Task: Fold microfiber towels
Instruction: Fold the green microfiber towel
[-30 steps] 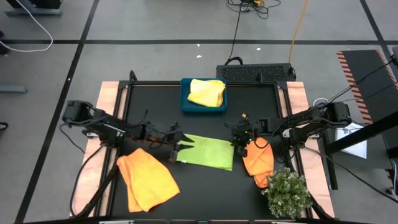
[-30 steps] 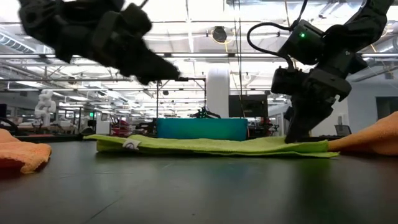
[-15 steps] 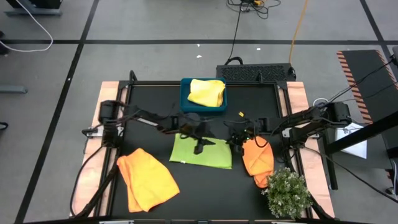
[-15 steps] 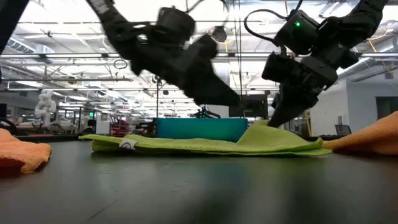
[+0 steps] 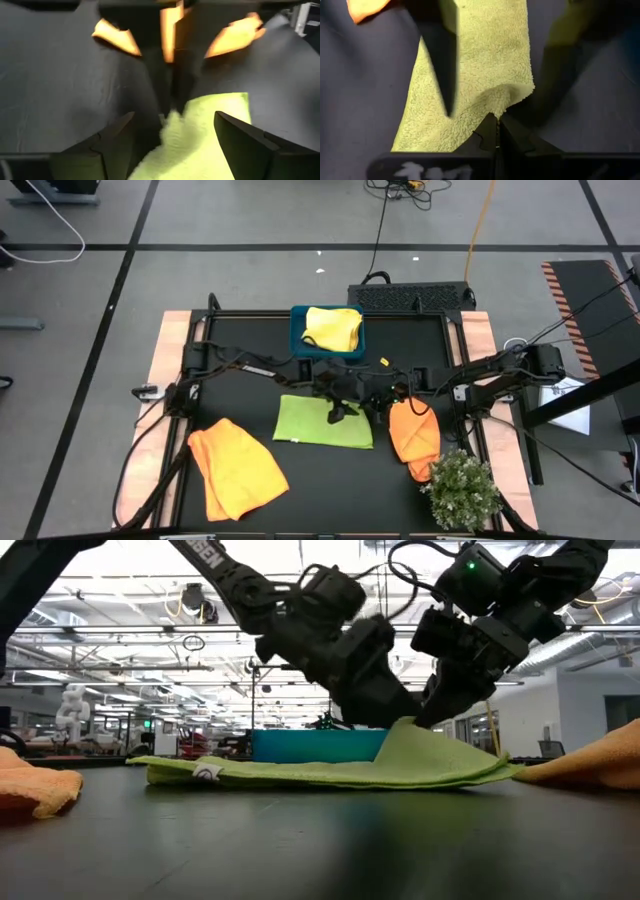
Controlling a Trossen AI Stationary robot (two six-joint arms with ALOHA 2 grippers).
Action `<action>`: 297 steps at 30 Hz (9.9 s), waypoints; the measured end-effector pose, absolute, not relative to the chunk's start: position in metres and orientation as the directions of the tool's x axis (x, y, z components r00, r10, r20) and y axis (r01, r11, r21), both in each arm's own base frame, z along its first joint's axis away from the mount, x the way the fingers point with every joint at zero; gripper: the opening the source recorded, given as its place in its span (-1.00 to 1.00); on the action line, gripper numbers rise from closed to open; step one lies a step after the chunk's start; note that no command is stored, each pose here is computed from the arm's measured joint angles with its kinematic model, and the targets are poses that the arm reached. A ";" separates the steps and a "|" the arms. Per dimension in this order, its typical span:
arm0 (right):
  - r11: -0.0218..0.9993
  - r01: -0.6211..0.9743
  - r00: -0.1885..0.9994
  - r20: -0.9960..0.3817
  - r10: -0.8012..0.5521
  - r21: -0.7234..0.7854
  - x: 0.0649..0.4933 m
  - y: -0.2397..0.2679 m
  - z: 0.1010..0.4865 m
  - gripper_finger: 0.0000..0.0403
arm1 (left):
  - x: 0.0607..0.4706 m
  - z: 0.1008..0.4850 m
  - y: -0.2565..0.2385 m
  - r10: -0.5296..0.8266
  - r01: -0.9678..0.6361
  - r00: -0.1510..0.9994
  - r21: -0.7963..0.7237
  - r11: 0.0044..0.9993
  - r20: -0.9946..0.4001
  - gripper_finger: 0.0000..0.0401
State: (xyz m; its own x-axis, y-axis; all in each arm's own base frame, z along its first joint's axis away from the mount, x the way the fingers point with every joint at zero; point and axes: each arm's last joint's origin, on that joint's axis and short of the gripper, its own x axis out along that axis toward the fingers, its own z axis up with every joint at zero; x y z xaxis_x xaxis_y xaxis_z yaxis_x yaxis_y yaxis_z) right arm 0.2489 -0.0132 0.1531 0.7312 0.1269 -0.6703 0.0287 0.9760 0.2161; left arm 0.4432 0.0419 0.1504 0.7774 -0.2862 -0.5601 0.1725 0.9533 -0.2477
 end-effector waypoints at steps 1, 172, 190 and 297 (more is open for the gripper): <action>0.977 0.024 0.731 -0.671 0.128 0.213 0.249 -0.013 0.153 -1.00 | 0.443 0.148 0.044 -0.284 0.166 0.774 -0.250 0.954 -0.566 0.30; 0.942 0.088 0.790 -0.599 0.132 0.324 0.270 -0.048 0.235 -1.00 | 0.285 0.227 0.020 0.191 -0.188 0.915 0.043 0.981 -0.356 -0.99; 0.836 -0.329 0.834 -0.280 0.475 0.438 0.241 0.032 0.301 -1.00 | 0.273 0.307 -0.093 -0.010 -0.006 0.973 -0.070 0.998 -0.232 -0.99; 0.927 -0.222 0.660 -0.653 0.370 0.301 0.323 0.058 0.135 -0.14 | 0.233 0.125 -0.070 -0.091 0.191 0.852 0.144 0.971 -0.515 -0.19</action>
State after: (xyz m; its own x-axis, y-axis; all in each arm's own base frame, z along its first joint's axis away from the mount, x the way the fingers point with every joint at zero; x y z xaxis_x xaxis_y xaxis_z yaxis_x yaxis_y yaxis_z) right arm 0.3231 0.0583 0.1348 0.6601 0.3705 -0.6534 -0.2225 0.9273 0.3010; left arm 0.2329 -0.0703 0.1249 0.8524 -0.0909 -0.5149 0.1906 0.9710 0.1441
